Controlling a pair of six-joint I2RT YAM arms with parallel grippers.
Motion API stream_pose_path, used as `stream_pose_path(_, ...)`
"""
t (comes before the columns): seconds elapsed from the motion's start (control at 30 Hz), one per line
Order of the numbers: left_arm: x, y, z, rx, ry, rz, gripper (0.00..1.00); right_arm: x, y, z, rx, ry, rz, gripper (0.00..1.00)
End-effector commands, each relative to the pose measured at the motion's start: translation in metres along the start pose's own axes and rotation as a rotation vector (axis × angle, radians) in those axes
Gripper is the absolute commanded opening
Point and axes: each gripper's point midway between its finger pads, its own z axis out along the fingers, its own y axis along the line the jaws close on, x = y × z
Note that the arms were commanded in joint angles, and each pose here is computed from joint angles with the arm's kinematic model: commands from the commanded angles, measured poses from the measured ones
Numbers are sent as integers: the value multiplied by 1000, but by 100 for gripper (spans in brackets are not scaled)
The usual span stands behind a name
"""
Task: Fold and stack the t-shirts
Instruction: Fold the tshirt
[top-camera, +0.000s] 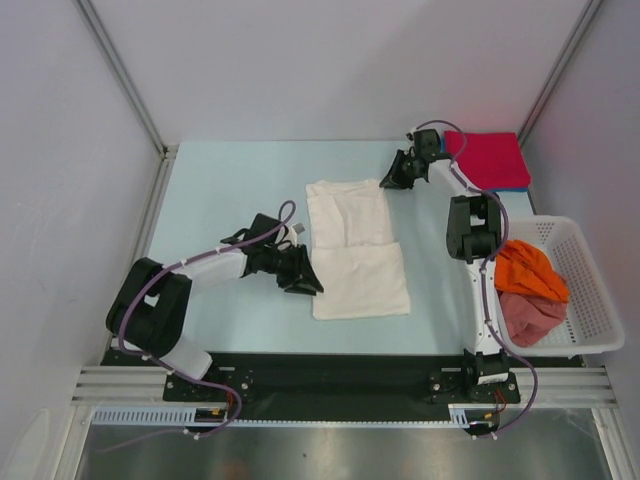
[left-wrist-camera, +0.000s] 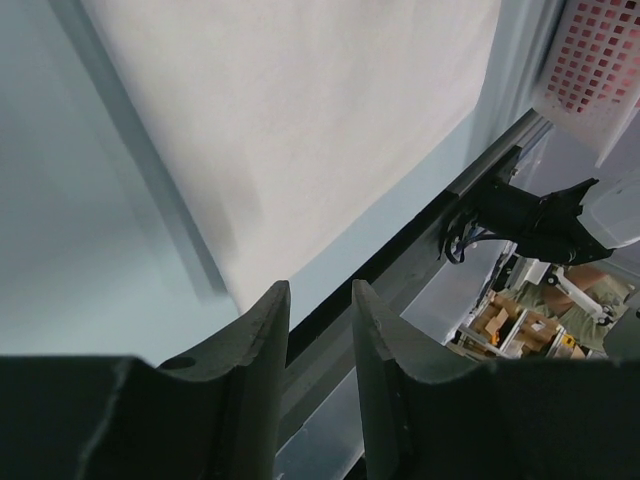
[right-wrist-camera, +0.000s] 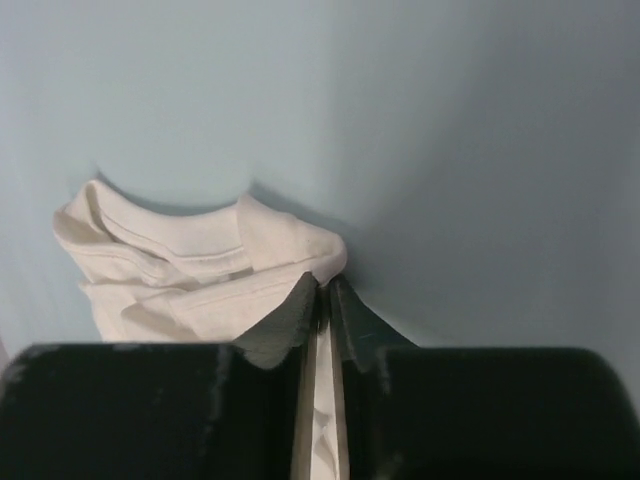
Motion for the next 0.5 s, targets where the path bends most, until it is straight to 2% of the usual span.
stream_pose_path(0.0,-4,-12,-10,38,-26,27,36,6,-32,-1,174,29,-49,16)
stream_pose_path(0.03,-5,-13,-10,37,-28,29,36,5,-34,-5,191,26,-44,23)
stream_pose_path(0.07,-8,-15,-12,41,-37,38,36,4,-35,-11,210,30,-40,35)
stream_pose_path(0.1,-10,-16,-12,40,-42,40,36,-3,-32,-20,226,11,-42,41)
stream_pose_path(0.13,-11,-17,-13,41,-43,45,37,-8,-32,-27,236,0,-43,50)
stream_pose_path(0.23,-21,-23,-16,51,-59,63,38,-23,-22,-56,277,-30,-58,63)
stream_pose_path(0.33,-41,-37,-15,78,-88,88,40,-28,-5,-85,269,-34,-56,68)
stream_pose_path(0.43,-74,-61,-12,129,-137,120,42,-18,18,-107,188,3,-23,68)
stream_pose_path(0.47,-92,-75,-15,149,-176,144,41,-2,16,-107,181,37,0,67)
